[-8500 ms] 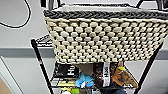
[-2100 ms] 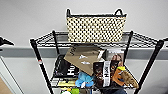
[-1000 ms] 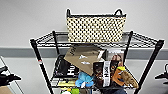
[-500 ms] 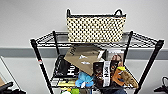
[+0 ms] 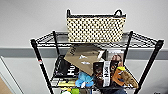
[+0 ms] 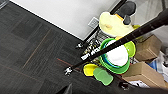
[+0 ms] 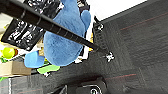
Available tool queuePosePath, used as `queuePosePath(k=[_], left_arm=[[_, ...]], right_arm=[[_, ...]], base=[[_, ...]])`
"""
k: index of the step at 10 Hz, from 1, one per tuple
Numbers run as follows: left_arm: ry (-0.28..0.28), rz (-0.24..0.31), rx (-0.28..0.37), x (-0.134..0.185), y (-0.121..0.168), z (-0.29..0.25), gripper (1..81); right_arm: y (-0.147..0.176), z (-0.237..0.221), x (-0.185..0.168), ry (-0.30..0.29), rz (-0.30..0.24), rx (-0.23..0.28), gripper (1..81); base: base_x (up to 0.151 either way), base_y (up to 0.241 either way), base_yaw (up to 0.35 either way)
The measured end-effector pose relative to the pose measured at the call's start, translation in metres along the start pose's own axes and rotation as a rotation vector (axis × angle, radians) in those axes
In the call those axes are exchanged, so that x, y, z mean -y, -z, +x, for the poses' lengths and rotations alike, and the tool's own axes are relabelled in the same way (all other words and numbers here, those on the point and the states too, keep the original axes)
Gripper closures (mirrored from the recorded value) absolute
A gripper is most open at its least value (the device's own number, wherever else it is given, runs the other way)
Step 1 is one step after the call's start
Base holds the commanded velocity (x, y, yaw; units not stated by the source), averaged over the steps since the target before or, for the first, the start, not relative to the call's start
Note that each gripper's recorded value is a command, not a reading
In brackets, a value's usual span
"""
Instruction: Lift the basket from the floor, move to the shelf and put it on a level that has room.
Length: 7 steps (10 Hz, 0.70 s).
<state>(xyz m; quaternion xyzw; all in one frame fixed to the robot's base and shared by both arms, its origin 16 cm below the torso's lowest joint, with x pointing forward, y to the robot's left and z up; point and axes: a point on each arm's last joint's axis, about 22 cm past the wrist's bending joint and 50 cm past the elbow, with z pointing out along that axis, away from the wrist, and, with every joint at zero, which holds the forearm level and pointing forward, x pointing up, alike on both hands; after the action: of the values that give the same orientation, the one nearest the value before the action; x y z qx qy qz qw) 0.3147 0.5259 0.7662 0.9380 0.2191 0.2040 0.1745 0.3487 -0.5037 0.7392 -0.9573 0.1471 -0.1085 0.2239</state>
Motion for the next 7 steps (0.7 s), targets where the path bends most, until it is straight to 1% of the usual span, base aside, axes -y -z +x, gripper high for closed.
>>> queuePosePath(k=[1, 2, 4, 5, 7], left_arm=[[0.006, -0.008, 0.017, 0.004, -0.012, -0.019, 1.0], [0.009, -0.019, 0.032, 0.005, -0.026, -0.037, 1.0], [0.015, -0.04, 0.083, 0.001, -0.067, -0.084, 1.0], [0.016, -0.05, 0.095, -0.001, -0.082, -0.103, 1.0], [0.018, -0.062, 0.098, 0.001, -0.097, -0.134, 1.0]], right_arm=[[-0.022, -0.019, 0.004, 0.001, 0.009, 0.024, 1.0], [-0.034, -0.032, 0.003, -0.004, 0.012, 0.038, 1.0], [-0.074, -0.07, 0.001, -0.009, 0.008, 0.07, 1.0], [-0.095, -0.086, 0.007, -0.002, 0.016, 0.082, 1.0], [-0.115, -0.104, 0.017, 0.014, 0.028, 0.078, 1.0]], base=[[0.0, 0.0, 0.0], [0.0, 0.0, 0.0], [0.0, 0.0, 0.0], [0.0, 0.0, 0.0], [0.0, 0.0, 0.0]])
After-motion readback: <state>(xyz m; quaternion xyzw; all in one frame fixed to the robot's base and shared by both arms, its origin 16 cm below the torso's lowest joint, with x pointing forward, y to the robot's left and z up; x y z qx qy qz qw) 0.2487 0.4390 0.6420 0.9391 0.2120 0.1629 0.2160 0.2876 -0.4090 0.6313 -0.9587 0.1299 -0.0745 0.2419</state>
